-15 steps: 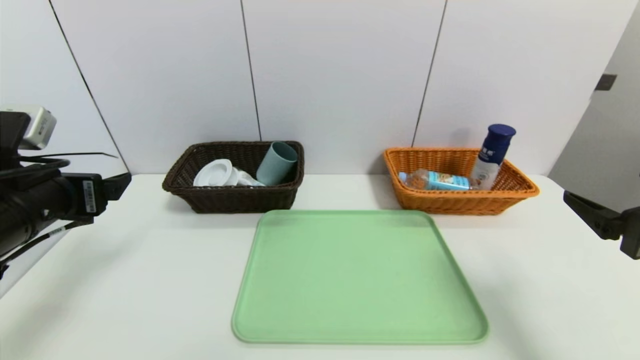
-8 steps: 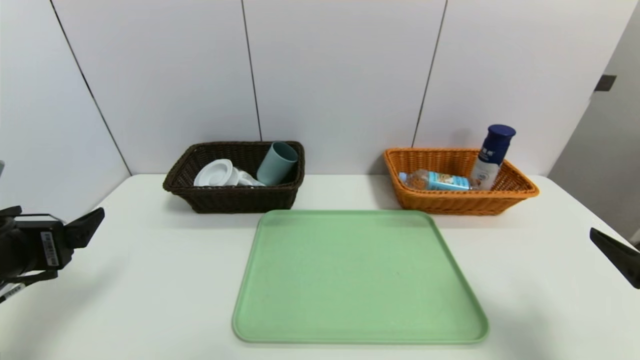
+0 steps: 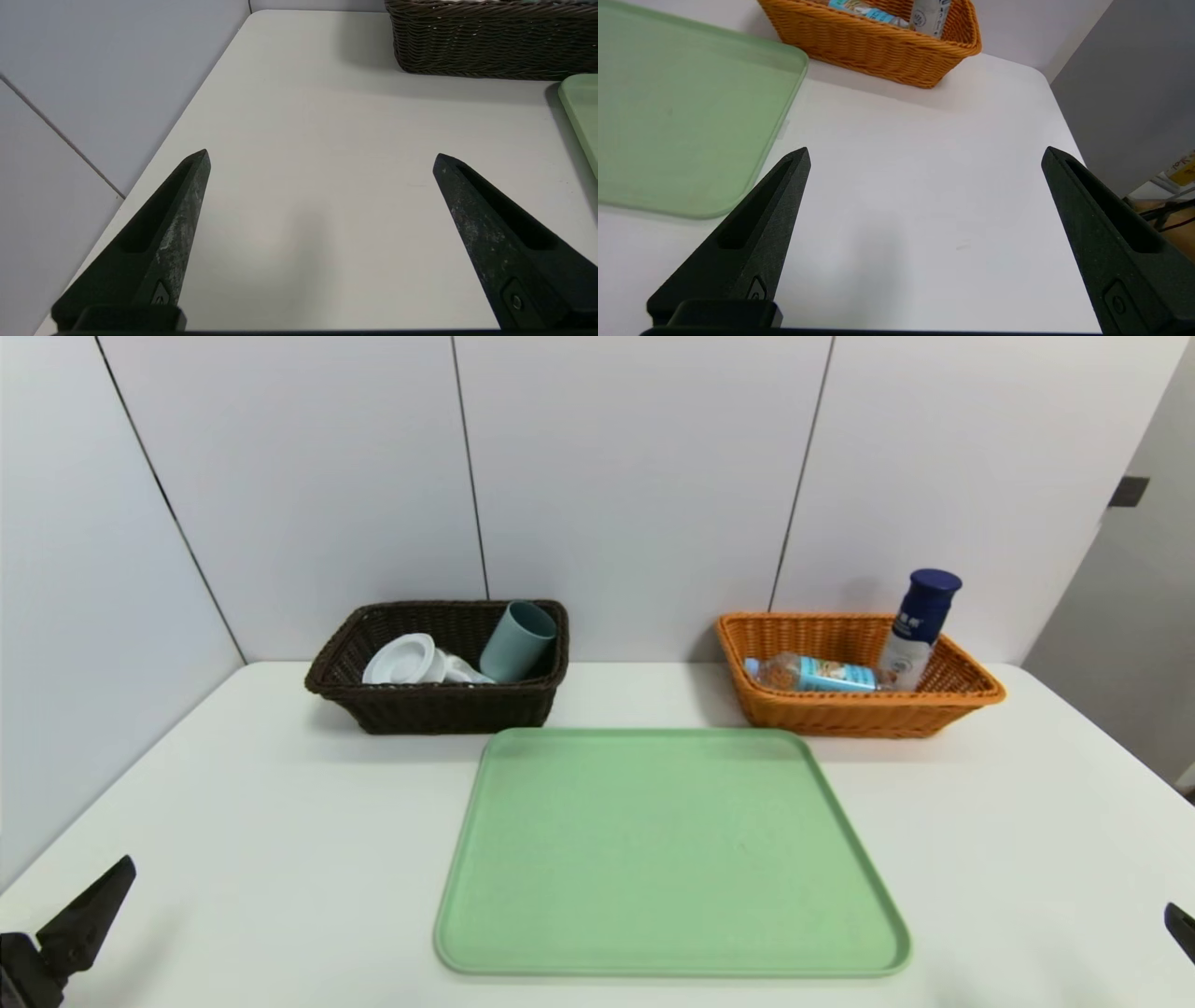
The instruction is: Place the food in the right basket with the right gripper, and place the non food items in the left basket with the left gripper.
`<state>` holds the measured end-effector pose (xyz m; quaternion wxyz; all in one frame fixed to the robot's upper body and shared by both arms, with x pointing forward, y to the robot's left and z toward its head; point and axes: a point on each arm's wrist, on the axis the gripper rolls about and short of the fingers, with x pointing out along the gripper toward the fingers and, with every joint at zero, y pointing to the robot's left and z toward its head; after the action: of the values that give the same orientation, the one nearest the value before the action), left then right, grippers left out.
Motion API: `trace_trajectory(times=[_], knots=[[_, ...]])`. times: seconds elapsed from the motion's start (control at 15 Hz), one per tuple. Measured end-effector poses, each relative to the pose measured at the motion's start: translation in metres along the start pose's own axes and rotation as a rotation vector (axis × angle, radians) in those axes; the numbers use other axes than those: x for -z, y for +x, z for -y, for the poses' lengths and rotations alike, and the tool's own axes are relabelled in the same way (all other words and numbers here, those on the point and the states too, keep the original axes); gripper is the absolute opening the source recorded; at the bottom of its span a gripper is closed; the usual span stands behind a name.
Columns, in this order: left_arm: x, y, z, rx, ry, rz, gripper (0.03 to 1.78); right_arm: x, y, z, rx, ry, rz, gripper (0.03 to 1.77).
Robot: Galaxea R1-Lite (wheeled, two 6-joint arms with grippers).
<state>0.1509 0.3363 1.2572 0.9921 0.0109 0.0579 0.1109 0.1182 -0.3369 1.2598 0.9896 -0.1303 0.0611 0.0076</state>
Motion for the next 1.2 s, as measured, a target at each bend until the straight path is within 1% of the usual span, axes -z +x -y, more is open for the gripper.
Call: trace_trajectory(times=[0.13,0.2,0.33,0.47,0.6,0.73,0.93,1.2], knots=[[0.002,-0.009,-0.002,0.003,-0.015,0.042,1.69,0.009,-0.017,-0.005,-0.045,0.005,0.001,1.71],[0.004,-0.013,-0.004,0.008,-0.021,0.062,1.69,0.009,-0.023,-0.006,-0.068,0.01,0.016,1.71],[0.006,-0.02,-0.005,0.019,-0.031,0.093,1.69,-0.003,-0.034,-0.005,-0.099,0.02,0.098,1.71],[0.011,-0.026,-0.007,0.02,-0.03,0.093,1.69,-0.018,-0.045,-0.003,-0.126,0.039,0.144,1.71],[0.014,-0.031,-0.009,0.021,-0.03,0.089,1.69,-0.032,-0.06,0.0,-0.151,0.047,0.151,1.71],[0.016,-0.035,-0.01,0.021,-0.043,0.098,1.69,-0.035,-0.07,0.003,-0.216,0.055,0.121,1.71],[0.017,-0.038,-0.011,0.021,-0.056,0.104,1.69,-0.033,-0.074,0.006,-0.196,0.062,0.12,1.71],[0.021,-0.045,-0.012,0.044,-0.061,0.13,1.69,-0.018,-0.078,0.001,-0.177,0.062,0.132,1.71]])
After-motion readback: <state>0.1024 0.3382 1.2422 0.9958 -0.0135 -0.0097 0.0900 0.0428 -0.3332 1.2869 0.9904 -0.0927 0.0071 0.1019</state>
